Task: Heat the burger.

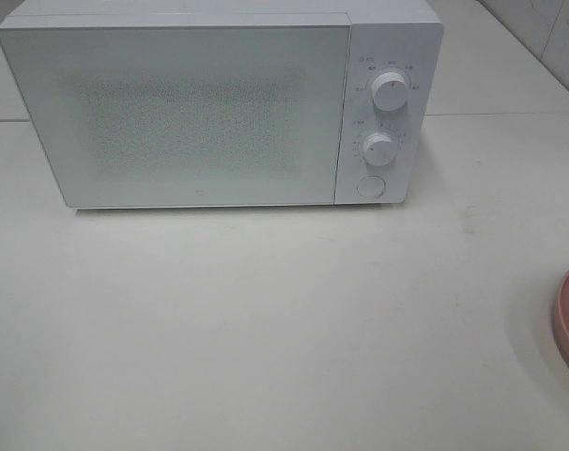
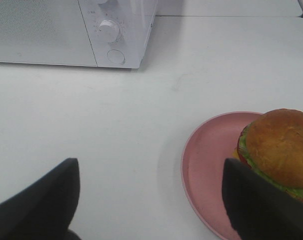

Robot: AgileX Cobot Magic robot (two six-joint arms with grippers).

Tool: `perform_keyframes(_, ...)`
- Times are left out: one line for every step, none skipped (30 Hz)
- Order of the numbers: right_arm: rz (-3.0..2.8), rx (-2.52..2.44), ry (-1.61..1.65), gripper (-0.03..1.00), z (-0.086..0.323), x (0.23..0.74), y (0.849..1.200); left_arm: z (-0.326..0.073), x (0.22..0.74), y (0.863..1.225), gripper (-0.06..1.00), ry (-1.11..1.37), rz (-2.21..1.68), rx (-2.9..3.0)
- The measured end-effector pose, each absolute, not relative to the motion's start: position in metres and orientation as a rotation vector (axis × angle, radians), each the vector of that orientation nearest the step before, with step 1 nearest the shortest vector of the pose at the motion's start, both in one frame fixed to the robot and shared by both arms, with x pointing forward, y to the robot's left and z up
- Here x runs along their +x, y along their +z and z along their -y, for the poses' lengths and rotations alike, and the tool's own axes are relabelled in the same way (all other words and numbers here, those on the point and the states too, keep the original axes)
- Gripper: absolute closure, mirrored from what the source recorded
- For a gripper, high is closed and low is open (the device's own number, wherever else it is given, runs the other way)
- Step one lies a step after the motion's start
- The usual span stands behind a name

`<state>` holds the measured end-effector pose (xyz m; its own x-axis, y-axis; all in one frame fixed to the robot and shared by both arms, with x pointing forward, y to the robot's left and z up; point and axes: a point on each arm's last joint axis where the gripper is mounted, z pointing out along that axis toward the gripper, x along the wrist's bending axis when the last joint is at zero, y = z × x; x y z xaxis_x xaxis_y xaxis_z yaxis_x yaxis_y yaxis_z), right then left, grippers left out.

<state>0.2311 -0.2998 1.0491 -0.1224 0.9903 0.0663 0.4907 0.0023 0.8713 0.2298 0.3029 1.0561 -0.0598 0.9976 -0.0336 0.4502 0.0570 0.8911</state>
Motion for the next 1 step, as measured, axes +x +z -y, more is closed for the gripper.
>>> perform_keyframes(-1.673, 1.538, 1.05, 0.22, 0.2998, 0.2311, 1.0491, -0.3029, 0.2298, 1.0561, -0.04, 0.952, -1.608, 1.483)
